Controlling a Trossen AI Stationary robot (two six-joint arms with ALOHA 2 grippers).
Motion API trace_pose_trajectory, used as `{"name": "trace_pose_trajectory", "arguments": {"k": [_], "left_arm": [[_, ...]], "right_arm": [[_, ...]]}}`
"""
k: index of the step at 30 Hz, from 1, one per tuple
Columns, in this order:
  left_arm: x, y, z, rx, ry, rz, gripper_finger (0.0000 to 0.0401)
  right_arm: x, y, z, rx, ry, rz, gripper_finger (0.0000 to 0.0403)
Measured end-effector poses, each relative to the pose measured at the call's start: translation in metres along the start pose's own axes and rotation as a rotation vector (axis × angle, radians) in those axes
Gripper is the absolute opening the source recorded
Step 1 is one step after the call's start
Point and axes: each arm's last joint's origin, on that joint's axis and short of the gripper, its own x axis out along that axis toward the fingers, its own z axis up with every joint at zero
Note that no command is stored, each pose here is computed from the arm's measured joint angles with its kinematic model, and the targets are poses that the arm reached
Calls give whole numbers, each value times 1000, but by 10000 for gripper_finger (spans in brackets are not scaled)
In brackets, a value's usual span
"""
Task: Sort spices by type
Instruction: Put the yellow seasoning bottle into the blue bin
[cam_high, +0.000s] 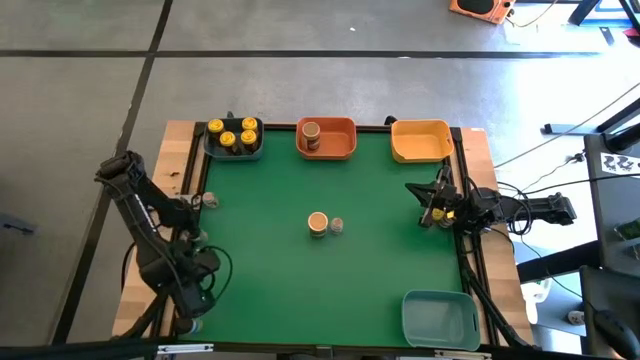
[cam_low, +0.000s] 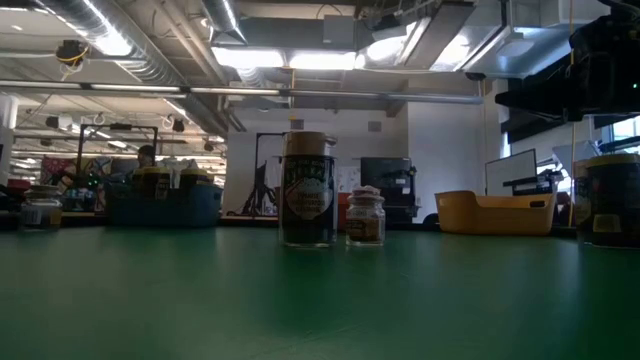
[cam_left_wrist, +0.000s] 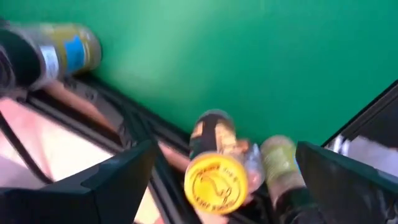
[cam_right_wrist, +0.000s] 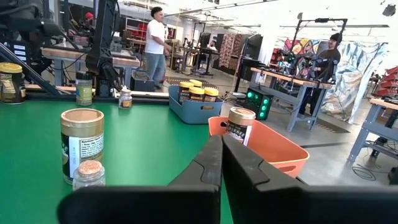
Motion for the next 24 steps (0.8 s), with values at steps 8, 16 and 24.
{"name": "trace_pose_trajectory", "arguments": {"k": [8,16,24], "left_arm": [[17,2,-18,-7,27,14,384],[35,5,-30,-2,71,24,384],[48,9,-36,7,74,27,384]], "right_arm": [[0,0,0,1,0,0,12],[0,0,0,1,3,1,12],[0,0,0,1,3,0,12]]}}
